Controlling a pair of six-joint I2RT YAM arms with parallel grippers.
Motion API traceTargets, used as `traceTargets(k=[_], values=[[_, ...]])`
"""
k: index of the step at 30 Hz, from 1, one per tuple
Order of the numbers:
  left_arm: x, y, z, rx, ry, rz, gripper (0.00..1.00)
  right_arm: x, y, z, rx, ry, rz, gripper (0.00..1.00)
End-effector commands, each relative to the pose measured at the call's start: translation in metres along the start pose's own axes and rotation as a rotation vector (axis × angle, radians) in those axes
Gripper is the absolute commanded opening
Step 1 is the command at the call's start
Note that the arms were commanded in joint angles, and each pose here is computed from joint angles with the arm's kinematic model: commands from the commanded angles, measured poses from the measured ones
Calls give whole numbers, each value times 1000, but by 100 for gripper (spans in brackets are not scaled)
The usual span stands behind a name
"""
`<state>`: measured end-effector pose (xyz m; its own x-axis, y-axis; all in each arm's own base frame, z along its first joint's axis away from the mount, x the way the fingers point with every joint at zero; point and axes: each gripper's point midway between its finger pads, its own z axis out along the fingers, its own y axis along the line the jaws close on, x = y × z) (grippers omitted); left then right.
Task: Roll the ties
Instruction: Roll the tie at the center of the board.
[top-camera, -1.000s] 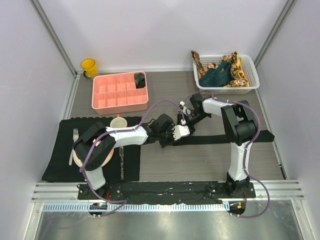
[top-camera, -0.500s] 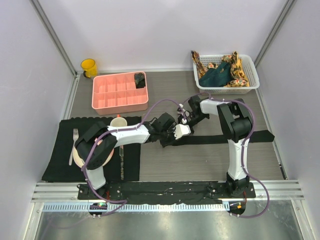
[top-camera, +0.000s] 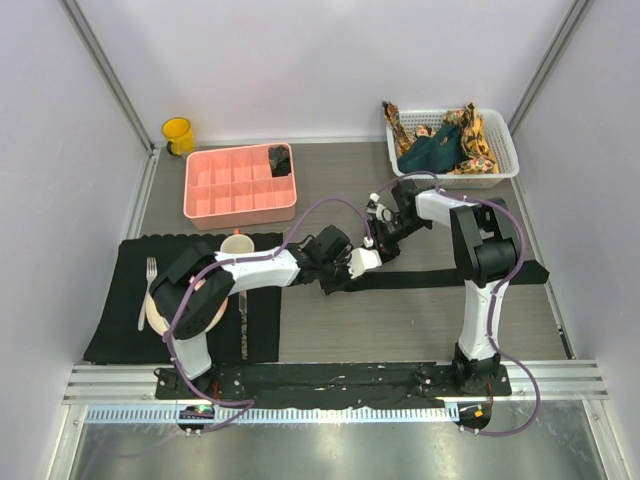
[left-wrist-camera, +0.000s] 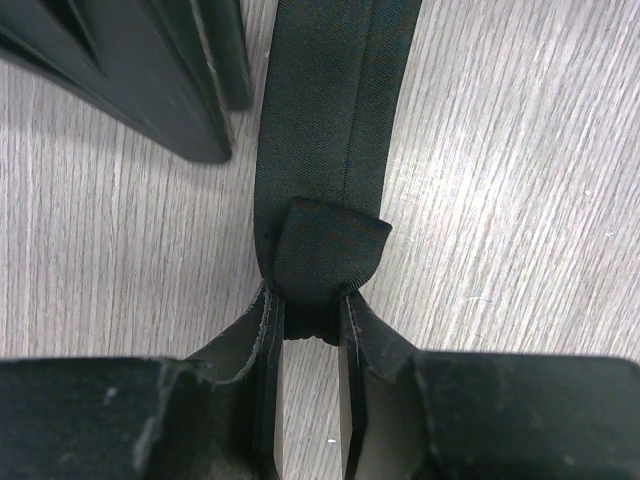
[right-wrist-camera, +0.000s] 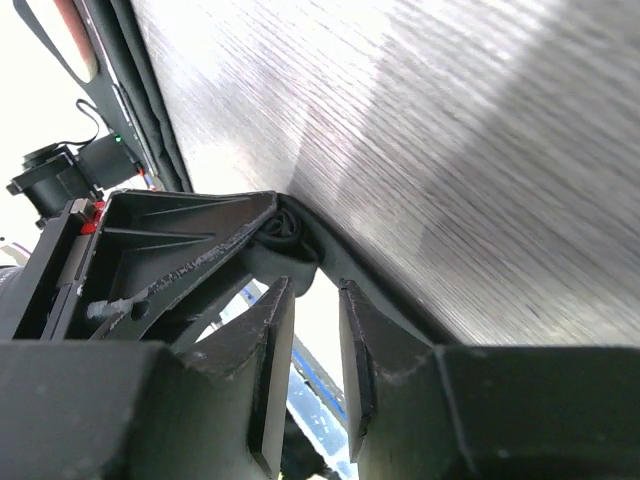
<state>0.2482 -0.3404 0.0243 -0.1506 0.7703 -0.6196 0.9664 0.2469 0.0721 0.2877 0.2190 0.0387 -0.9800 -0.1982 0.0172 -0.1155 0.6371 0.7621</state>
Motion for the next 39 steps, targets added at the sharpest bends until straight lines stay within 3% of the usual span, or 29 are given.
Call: traceTargets(k=[1, 6, 10, 13, 19, 22, 23, 25, 30, 33, 34, 37, 39], values=[[44, -8, 8, 17, 125, -12, 12, -5, 7, -10, 15, -11, -55, 33], [46, -5, 10, 5, 139, -14, 12, 9, 24, 0, -57, 35, 39, 38], [46, -5, 9, -5, 138, -18, 12, 25, 31, 6, -73, 68, 78, 50], [45, -5, 9, -4, 133, -19, 12, 30, 25, 15, -29, 90, 94, 50], [46, -5, 10, -2, 133, -18, 12, 21, 25, 26, -7, 94, 93, 38], [48, -7, 9, 3, 133, -19, 12, 12, 26, 24, -1, 74, 68, 24], [47, -8, 9, 8, 129, -19, 12, 10, 26, 24, -1, 73, 59, 13], [48, -9, 9, 12, 127, -19, 12, 6, 22, 24, 23, 66, 42, 1], [49, -14, 8, 36, 112, -18, 13, -3, 17, 20, 54, 44, -63, 1], [46, -17, 8, 58, 83, -32, 21, -2, 2, 25, 94, 51, -89, 1], [43, -17, 7, 67, 67, -40, 35, 3, -6, 28, 104, 64, -91, 1], [34, -15, 5, 105, -17, -98, 58, 14, -28, 37, 125, 93, -51, 1], [24, -5, 0, 96, -119, -126, 66, 17, -36, 40, 124, 103, -25, 1]])
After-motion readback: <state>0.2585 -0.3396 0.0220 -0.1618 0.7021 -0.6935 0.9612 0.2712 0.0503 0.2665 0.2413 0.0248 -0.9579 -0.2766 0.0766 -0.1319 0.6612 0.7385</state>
